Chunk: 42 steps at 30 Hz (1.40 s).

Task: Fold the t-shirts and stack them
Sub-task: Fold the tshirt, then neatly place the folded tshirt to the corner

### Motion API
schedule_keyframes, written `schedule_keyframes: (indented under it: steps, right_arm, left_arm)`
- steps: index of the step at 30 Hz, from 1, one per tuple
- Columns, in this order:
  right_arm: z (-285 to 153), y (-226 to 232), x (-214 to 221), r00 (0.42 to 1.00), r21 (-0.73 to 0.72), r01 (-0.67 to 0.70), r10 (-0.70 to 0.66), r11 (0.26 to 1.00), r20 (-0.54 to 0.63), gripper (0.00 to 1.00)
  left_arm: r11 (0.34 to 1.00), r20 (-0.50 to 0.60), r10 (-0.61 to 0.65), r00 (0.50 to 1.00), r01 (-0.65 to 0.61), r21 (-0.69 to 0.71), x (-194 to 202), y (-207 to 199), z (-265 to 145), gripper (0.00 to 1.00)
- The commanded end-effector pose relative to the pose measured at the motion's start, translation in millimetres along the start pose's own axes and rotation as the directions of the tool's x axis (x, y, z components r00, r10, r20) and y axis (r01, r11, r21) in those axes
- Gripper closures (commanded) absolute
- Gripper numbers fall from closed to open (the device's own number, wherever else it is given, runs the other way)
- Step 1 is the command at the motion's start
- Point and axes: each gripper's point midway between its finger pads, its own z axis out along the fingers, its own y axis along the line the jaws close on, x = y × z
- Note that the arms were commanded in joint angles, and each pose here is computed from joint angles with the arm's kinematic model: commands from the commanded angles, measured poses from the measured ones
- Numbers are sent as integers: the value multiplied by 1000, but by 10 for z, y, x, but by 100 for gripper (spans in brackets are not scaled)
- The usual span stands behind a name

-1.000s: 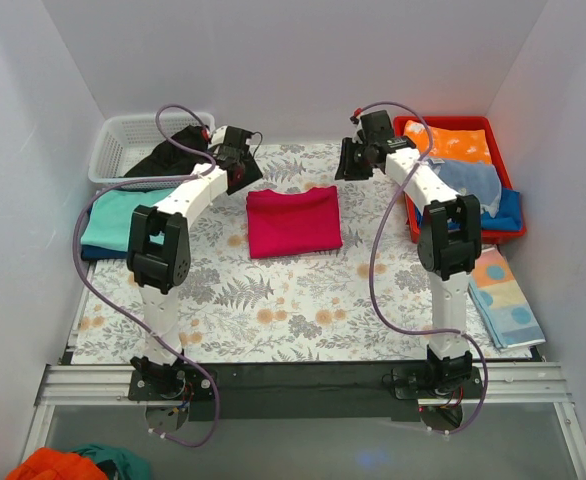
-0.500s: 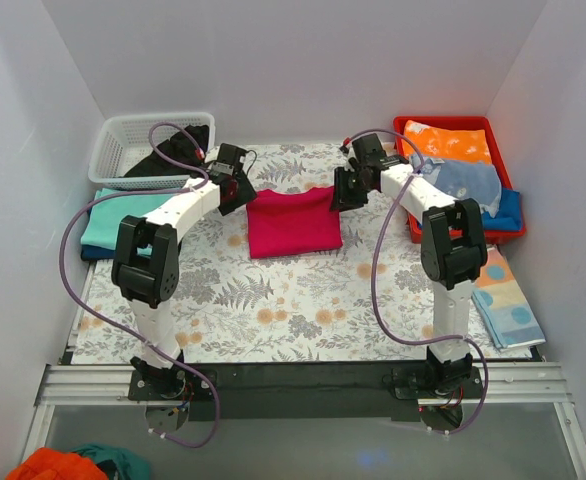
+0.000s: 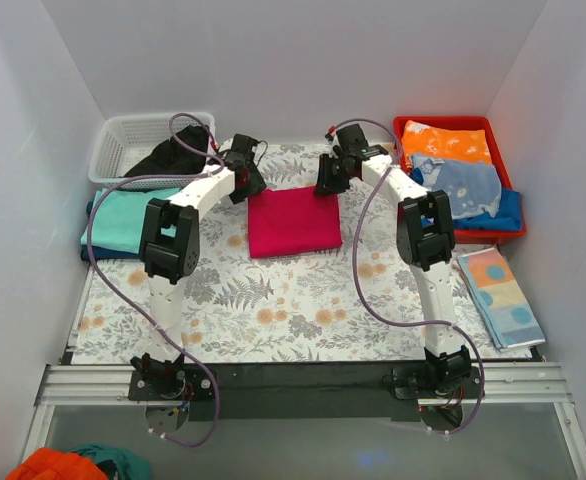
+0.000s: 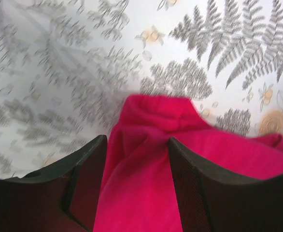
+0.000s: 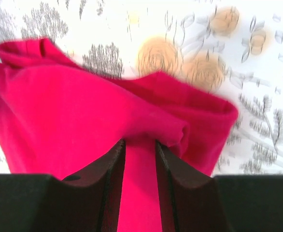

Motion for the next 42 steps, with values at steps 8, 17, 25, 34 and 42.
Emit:
schedule_keyframes:
  steps: [8,17,25,34,42]
  right_arm:
    - [-180,-134,-500,991,-9,-51,52,999,121,63]
    - [-684,-135,-411,988,65,37,-47,997,149,52]
    - [-613,-222,33,998,56,33,-36,998,48,49]
    - [-390,-335,218,999,54,39,-38,998,-14,51]
    - [-238,-292,416,998,-4,18,-18,1000,-68,53]
  left_arm:
    - [997,94,-15,995,7,83,-543,-392,398,48]
    - [991,258,21,966,-54,122,-1031,-386,-202,46]
    - [999,164,3,986,-10,42,-657,0,-289,45]
    - [999,27,-40,999,40,24,-83,312,-320,45]
    - [996,-61,-91,994,89,-30,263,599,-230,45]
